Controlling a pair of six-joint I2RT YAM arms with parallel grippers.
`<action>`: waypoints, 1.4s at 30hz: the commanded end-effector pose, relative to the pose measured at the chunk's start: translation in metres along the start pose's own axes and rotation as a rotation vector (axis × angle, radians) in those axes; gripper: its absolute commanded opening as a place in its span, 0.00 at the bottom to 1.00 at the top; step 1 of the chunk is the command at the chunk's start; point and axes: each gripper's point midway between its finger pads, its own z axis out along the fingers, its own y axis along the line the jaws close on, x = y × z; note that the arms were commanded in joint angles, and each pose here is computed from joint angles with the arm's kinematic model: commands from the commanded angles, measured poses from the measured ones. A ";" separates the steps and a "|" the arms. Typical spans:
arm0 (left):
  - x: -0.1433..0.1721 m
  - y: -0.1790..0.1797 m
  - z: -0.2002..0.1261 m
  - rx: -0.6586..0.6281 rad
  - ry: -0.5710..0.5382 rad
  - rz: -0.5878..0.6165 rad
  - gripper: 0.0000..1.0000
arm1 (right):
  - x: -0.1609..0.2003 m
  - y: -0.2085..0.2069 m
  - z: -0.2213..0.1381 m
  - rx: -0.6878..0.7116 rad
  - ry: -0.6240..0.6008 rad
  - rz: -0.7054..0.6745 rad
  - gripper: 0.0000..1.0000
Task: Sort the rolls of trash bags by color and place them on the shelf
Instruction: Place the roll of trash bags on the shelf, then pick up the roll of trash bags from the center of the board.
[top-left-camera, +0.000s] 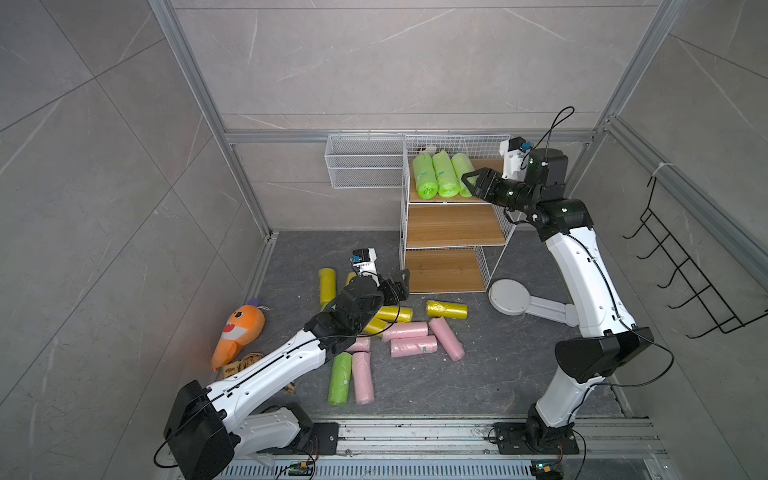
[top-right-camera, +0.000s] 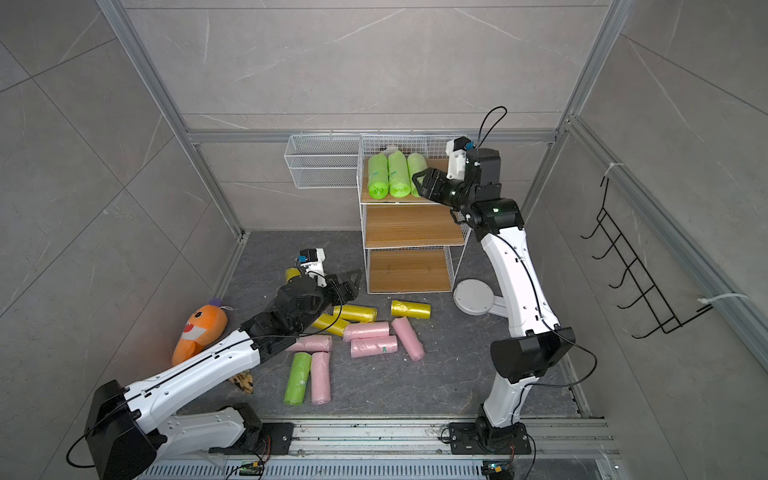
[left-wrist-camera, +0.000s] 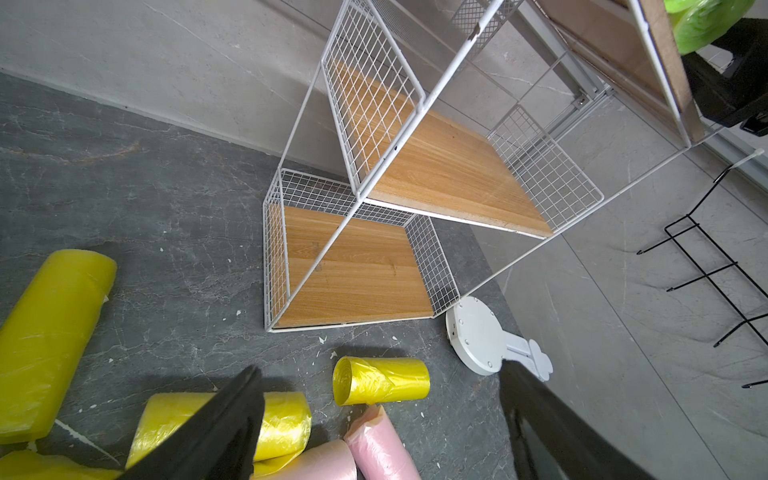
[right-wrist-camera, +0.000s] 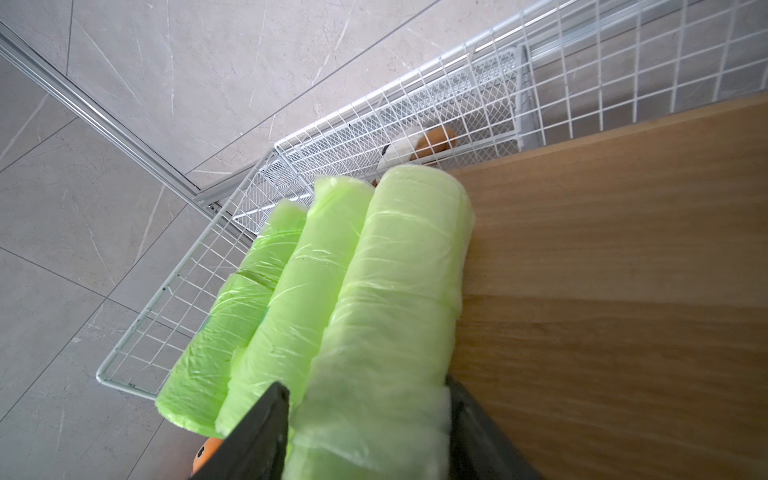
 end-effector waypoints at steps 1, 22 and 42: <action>-0.007 -0.001 0.000 0.003 -0.026 0.006 0.91 | -0.002 -0.001 -0.009 0.035 -0.016 -0.005 0.66; 0.016 0.022 0.001 -0.069 0.030 0.050 0.92 | -0.023 0.007 -0.060 0.098 -0.062 -0.131 0.81; 0.108 0.168 -0.094 -0.595 0.283 -0.041 0.82 | 0.160 0.047 -0.122 0.117 0.182 -0.353 0.80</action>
